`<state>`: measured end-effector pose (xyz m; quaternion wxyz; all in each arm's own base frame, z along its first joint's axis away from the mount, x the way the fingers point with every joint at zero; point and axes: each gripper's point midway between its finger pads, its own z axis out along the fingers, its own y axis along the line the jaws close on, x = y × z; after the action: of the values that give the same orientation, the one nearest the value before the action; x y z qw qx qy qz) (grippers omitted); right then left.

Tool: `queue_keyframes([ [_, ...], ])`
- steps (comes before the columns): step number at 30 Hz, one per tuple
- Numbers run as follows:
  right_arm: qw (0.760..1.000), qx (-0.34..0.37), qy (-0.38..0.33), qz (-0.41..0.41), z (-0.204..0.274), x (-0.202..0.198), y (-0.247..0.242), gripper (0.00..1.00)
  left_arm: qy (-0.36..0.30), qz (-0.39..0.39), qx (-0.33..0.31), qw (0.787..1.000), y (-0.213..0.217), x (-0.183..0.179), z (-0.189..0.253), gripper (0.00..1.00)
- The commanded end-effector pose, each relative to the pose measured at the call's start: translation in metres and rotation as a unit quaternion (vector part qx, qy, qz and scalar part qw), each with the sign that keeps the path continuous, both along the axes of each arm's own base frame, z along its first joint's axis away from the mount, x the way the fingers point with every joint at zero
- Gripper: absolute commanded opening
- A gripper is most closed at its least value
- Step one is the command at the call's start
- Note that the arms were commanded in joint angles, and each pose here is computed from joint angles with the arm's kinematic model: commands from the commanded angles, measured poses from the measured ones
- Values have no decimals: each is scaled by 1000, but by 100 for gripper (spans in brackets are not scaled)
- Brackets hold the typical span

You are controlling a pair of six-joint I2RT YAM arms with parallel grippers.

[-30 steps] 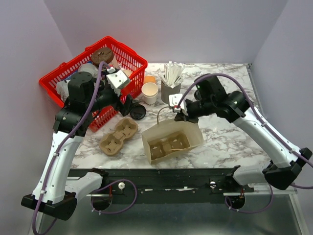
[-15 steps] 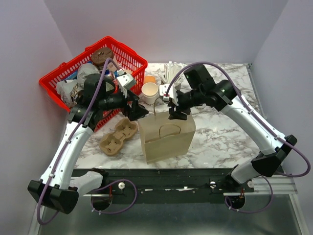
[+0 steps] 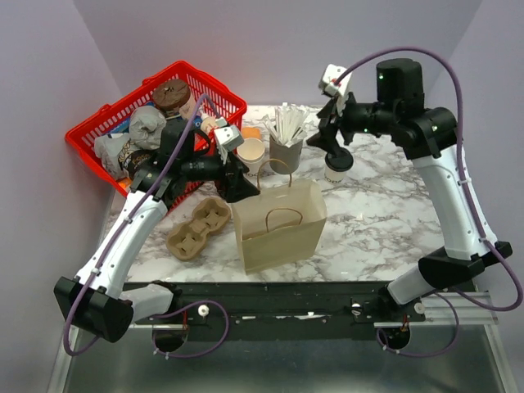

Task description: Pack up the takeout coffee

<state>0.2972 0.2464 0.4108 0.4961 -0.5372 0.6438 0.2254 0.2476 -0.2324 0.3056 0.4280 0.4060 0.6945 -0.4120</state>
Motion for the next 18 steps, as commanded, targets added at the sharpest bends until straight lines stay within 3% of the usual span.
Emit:
queue_keyframes([
  [1, 993, 7, 72, -93, -30, 46, -21, 78, -23, -7, 19, 1000, -4, 5, -5, 83],
  [7, 962, 8, 134, -238, -80, 109, -77, 80, -19, -28, 55, 998, -9, 0, -30, 68],
  [8, 952, 14, 154, -265, -90, 121, -89, 92, -18, -30, 58, 998, -9, 1, -33, 66],
  [9, 946, 13, 152, -286, -93, 129, -97, 94, -14, -31, 60, 998, -10, 1, -36, 63],
  [11, 938, 4, 158, -309, -106, 142, -109, 98, -11, -36, 63, 997, -12, 2, -39, 58],
  [18, 921, -41, 193, -335, -154, 160, -117, 98, -4, -44, 62, 997, -17, 6, -33, 35],
])
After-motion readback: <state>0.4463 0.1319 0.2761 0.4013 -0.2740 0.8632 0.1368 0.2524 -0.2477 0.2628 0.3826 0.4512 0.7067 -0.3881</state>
